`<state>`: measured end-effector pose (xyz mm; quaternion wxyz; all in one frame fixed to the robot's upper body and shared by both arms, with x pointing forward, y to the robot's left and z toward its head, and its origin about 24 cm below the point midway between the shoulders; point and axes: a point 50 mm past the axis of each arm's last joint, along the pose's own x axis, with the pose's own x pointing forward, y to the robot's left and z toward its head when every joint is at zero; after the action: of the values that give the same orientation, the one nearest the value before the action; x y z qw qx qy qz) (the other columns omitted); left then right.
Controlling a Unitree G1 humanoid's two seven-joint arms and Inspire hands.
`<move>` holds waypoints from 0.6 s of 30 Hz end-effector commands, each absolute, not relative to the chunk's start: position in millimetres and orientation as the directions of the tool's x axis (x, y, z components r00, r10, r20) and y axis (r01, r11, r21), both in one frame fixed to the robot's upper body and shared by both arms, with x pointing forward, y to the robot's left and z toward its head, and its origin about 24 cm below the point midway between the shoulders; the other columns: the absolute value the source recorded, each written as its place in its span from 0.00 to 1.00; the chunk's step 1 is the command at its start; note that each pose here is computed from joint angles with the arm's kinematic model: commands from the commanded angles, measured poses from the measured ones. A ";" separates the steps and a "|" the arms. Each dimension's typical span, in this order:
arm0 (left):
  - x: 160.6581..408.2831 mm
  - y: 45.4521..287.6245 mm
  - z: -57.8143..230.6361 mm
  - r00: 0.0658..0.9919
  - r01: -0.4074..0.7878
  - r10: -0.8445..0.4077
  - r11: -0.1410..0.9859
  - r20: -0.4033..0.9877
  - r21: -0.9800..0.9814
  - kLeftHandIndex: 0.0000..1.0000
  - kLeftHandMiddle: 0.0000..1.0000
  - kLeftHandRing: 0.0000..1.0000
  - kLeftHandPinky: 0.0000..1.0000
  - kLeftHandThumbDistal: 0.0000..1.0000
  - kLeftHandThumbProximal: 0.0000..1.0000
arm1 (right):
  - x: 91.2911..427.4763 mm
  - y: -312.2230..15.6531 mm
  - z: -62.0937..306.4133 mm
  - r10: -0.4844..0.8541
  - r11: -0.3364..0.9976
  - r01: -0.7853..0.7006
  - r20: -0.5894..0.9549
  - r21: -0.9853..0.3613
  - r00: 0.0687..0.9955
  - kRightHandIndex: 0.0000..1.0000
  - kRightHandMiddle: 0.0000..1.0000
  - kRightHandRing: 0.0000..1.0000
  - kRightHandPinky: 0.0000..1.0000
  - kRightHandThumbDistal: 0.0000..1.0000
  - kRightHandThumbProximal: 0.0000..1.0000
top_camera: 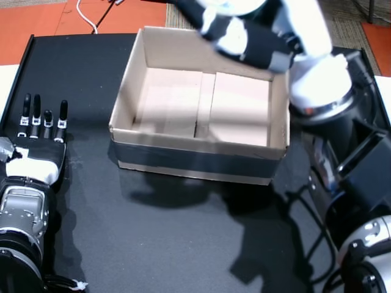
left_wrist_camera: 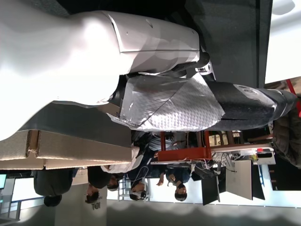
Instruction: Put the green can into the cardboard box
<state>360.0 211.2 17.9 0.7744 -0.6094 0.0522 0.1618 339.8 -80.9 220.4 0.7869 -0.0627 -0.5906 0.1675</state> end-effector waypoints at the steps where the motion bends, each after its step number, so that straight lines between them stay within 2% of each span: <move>1: 355.8 207.0 9.7 0.933 -0.347 0.177 0.206 -0.313 -0.915 0.53 0.24 0.43 0.81 0.82 0.99 | 346.9 -80.8 235.1 0.340 0.938 -0.160 0.904 -0.307 0.260 0.00 0.00 0.00 0.02 0.41 0.61; 5: 355.2 206.7 8.9 0.934 -0.344 0.173 0.207 -0.312 -0.916 0.53 0.26 0.44 0.82 0.84 1.00 | 369.6 -75.1 242.5 0.406 0.907 -0.085 0.807 -0.412 0.429 0.00 0.00 0.00 0.11 0.49 0.62; 7: 354.9 206.4 8.4 0.934 -0.346 0.173 0.208 -0.314 -0.915 0.52 0.25 0.44 0.83 0.85 1.00 | 381.0 -70.9 246.1 0.433 0.872 -0.032 0.740 -0.488 0.515 0.00 0.00 0.00 0.13 0.43 0.59; 8: 354.8 206.1 8.2 0.933 -0.347 0.173 0.208 -0.314 -0.915 0.53 0.26 0.46 0.85 0.84 1.00 | 385.3 -69.3 247.9 0.448 0.848 -0.008 0.708 -0.530 0.546 0.00 0.00 0.00 0.16 0.33 0.48; 9: 354.8 205.7 8.0 0.934 -0.344 0.171 0.205 -0.313 -0.916 0.53 0.27 0.48 0.87 0.85 1.00 | 389.5 -67.7 249.6 0.462 0.819 0.014 0.674 -0.573 0.576 0.00 0.00 0.00 0.19 0.30 0.40; 10: 354.8 205.1 7.9 0.935 -0.343 0.170 0.204 -0.312 -0.917 0.53 0.28 0.49 0.88 0.85 1.00 | 393.7 -66.1 251.1 0.475 0.791 0.021 0.634 -0.612 0.610 0.00 0.00 0.01 0.21 0.31 0.33; 12: 354.8 204.1 7.8 0.937 -0.337 0.165 0.201 -0.307 -0.920 0.54 0.29 0.51 0.90 0.87 1.00 | 399.9 -64.1 252.4 0.492 0.741 0.023 0.566 -0.671 0.662 0.00 0.00 0.02 0.19 0.31 0.30; 14: 354.8 203.0 7.5 0.937 -0.338 0.164 0.194 -0.309 -0.921 0.55 0.25 0.44 0.88 0.87 0.99 | 404.5 -63.8 252.0 0.499 0.694 0.027 0.508 -0.719 0.702 0.00 0.00 0.03 0.20 0.34 0.30; 18: 354.8 201.4 7.0 0.934 -0.345 0.167 0.191 -0.316 -0.919 0.54 0.23 0.43 0.88 0.84 0.98 | 410.7 -66.2 249.8 0.491 0.619 0.042 0.429 -0.784 0.759 0.00 0.00 0.04 0.25 0.28 0.15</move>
<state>361.1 204.5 17.9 0.7724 -0.6142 0.0527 0.1528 409.3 -64.2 234.1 0.8487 -0.4032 -0.3106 0.1440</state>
